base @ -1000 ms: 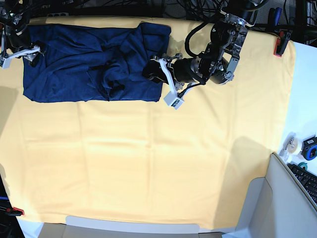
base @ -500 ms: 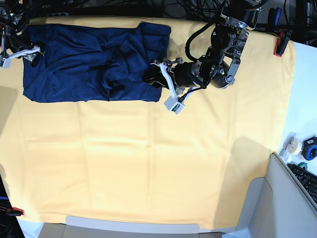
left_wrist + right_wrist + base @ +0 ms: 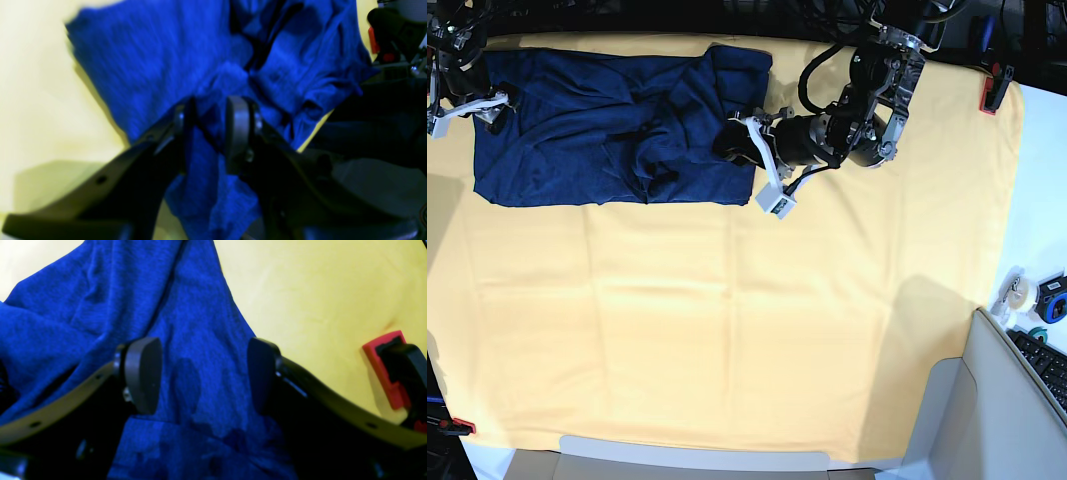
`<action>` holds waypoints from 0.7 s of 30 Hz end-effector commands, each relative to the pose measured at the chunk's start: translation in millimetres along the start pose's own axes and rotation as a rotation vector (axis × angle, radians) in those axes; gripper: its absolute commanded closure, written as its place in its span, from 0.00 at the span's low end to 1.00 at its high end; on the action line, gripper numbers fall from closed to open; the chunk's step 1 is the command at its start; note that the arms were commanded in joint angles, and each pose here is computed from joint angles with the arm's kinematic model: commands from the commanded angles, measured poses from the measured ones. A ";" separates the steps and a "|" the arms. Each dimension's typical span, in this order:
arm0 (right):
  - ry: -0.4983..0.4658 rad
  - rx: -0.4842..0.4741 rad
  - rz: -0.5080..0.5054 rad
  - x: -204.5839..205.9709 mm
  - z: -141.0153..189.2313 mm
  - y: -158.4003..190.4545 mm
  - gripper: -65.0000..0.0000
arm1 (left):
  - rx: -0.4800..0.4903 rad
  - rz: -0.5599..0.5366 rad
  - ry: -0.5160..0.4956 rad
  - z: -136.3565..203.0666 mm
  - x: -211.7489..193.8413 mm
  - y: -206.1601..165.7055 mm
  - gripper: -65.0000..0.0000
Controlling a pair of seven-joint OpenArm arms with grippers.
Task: Fold the T-shirt properly
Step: 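Press and smooth the folded end with the left gripper, then sweep the left gripper across the shirt to flatten the folded layers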
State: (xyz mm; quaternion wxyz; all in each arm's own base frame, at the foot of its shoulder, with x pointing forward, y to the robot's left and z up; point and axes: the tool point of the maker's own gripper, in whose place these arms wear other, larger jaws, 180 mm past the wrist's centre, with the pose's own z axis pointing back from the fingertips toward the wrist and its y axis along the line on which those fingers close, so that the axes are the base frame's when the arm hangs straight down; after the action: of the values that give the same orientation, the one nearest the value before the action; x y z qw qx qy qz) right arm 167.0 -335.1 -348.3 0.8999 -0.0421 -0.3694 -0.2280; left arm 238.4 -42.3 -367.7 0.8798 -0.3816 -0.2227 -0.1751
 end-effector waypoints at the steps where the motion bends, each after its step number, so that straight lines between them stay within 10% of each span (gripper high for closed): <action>1: -0.046 0.004 0.016 13.6 3.8 0.5 0.39 | -0.030 -0.014 -0.044 0.5 15.5 -11.0 0.83; 9: -0.044 0.004 0.015 12.6 3.9 0.5 0.39 | -0.057 -0.002 -0.049 -5.2 17.5 -21.5 1.00; 21: -0.040 0.011 -0.003 8.6 2.6 4.2 0.39 | -0.184 -0.130 0.010 -19.8 2.2 -80.5 1.00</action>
State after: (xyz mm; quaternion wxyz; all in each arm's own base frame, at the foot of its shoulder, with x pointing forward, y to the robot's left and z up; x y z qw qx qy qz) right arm 165.5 -330.1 -351.9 0.8994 -0.0355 -0.3674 -0.2344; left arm 195.0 -106.3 -347.5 0.8414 -0.4344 -0.1965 -0.2543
